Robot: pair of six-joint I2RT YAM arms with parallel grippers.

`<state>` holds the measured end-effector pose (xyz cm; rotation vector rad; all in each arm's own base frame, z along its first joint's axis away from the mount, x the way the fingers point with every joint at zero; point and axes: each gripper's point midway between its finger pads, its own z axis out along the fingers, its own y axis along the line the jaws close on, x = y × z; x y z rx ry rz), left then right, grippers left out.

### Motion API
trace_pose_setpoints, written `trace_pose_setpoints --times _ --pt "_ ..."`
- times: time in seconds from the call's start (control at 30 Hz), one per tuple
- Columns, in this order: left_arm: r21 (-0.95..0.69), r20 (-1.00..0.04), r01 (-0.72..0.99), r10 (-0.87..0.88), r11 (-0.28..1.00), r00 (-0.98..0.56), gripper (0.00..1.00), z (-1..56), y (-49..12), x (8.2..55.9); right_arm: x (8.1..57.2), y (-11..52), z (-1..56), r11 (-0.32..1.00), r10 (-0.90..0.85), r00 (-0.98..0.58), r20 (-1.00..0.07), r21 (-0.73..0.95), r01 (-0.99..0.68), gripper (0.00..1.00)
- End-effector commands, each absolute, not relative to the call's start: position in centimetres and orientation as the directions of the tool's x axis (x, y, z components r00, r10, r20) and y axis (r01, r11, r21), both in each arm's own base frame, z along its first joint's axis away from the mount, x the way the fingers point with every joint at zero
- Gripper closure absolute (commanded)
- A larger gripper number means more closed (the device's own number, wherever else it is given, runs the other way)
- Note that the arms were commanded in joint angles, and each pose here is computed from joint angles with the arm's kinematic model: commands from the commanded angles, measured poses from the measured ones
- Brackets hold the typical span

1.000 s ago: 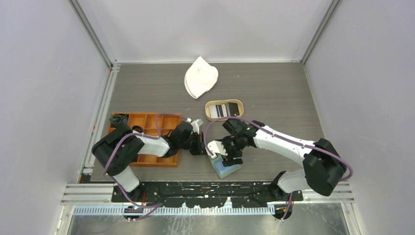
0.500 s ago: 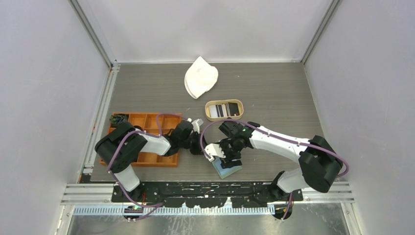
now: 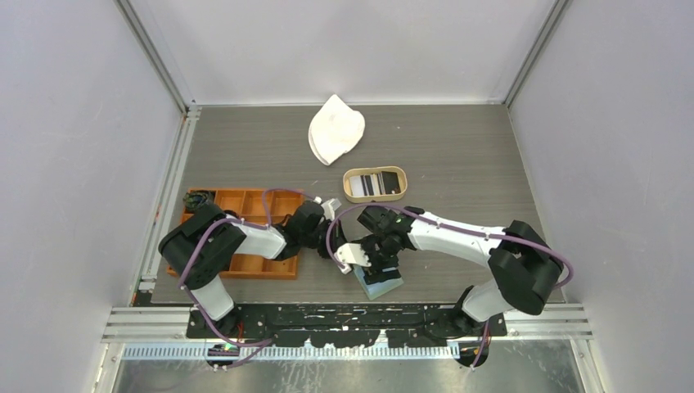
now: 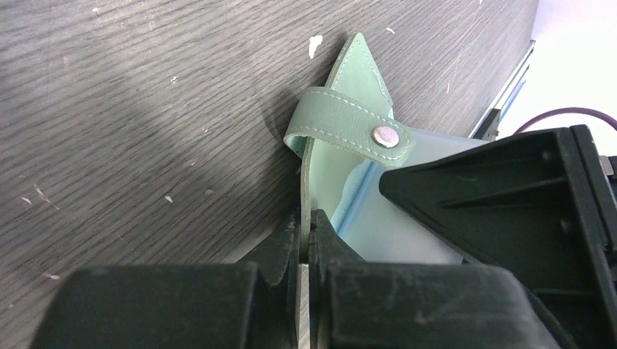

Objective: Put the credit cards into the card holder
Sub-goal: Open the card holder at the center of the board.

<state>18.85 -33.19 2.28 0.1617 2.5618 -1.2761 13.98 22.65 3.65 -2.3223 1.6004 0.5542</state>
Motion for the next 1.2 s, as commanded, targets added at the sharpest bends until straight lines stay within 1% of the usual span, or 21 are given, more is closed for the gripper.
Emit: trace_pose_setpoints --times 0.0,0.13,0.23,0.27,0.3,0.43,0.63,0.73,0.93,1.0,1.1,1.17 --pt "-0.770 -0.338 0.264 -0.020 0.581 -0.941 1.00 3.6 -33.8 19.6 15.9 23.6 3.6 -0.317 -0.851 0.323 -0.414 -0.086 -0.945 0.27" --pt "-0.769 -0.339 0.266 -0.018 0.581 -0.941 1.00 3.4 -33.8 19.7 15.6 23.7 3.5 -0.320 -0.854 0.324 -0.406 -0.080 -0.944 0.27" --pt "-0.764 -0.343 0.268 -0.017 0.587 -0.939 1.00 3.2 -33.7 19.8 14.8 23.8 3.7 -0.338 -0.844 0.328 -0.425 -0.053 -0.940 0.16" --pt "-0.761 -0.343 0.267 -0.017 0.590 -0.939 1.00 3.1 -33.7 19.8 14.6 23.8 3.9 -0.341 -0.841 0.326 -0.432 -0.044 -0.939 0.05" --pt "-0.758 -0.343 0.267 -0.016 0.595 -0.939 1.00 2.9 -33.6 19.8 14.4 23.9 4.1 -0.344 -0.838 0.324 -0.439 -0.036 -0.938 0.01" --pt "-0.751 -0.342 0.263 -0.016 0.606 -0.939 1.00 2.5 -33.5 19.8 14.1 23.9 4.1 -0.358 -0.835 0.338 -0.434 -0.038 -0.933 0.01" --pt "-0.754 -0.343 0.265 -0.017 0.601 -0.939 1.00 2.4 -33.7 20.0 14.9 23.9 3.0 -0.358 -0.859 0.369 -0.355 -0.099 -0.928 0.01" --pt "-0.754 -0.347 0.268 -0.017 0.599 -0.938 1.00 2.5 -33.6 20.0 15.4 24.1 3.1 -0.340 -0.869 0.359 -0.342 -0.115 -0.933 0.12" --pt "-0.751 -0.365 0.286 -0.013 0.596 -0.931 1.00 2.9 -33.7 20.2 16.2 24.7 3.9 -0.288 -0.881 0.319 -0.348 -0.141 -0.947 0.40" --pt "-0.746 -0.372 0.288 -0.017 0.601 -0.928 0.96 3.0 -33.6 20.4 16.5 25.0 4.3 -0.263 -0.886 0.299 -0.355 -0.146 -0.954 0.48" --pt "-0.738 -0.389 0.291 -0.032 0.609 -0.921 0.89 3.4 -33.4 20.9 16.5 25.3 4.7 -0.231 -0.885 0.262 -0.386 -0.124 -0.965 0.55" --pt "-0.730 -0.412 0.297 -0.049 0.616 -0.910 0.79 4.0 -33.2 21.4 16.6 25.3 4.9 -0.208 -0.884 0.233 -0.405 -0.106 -0.972 0.58"
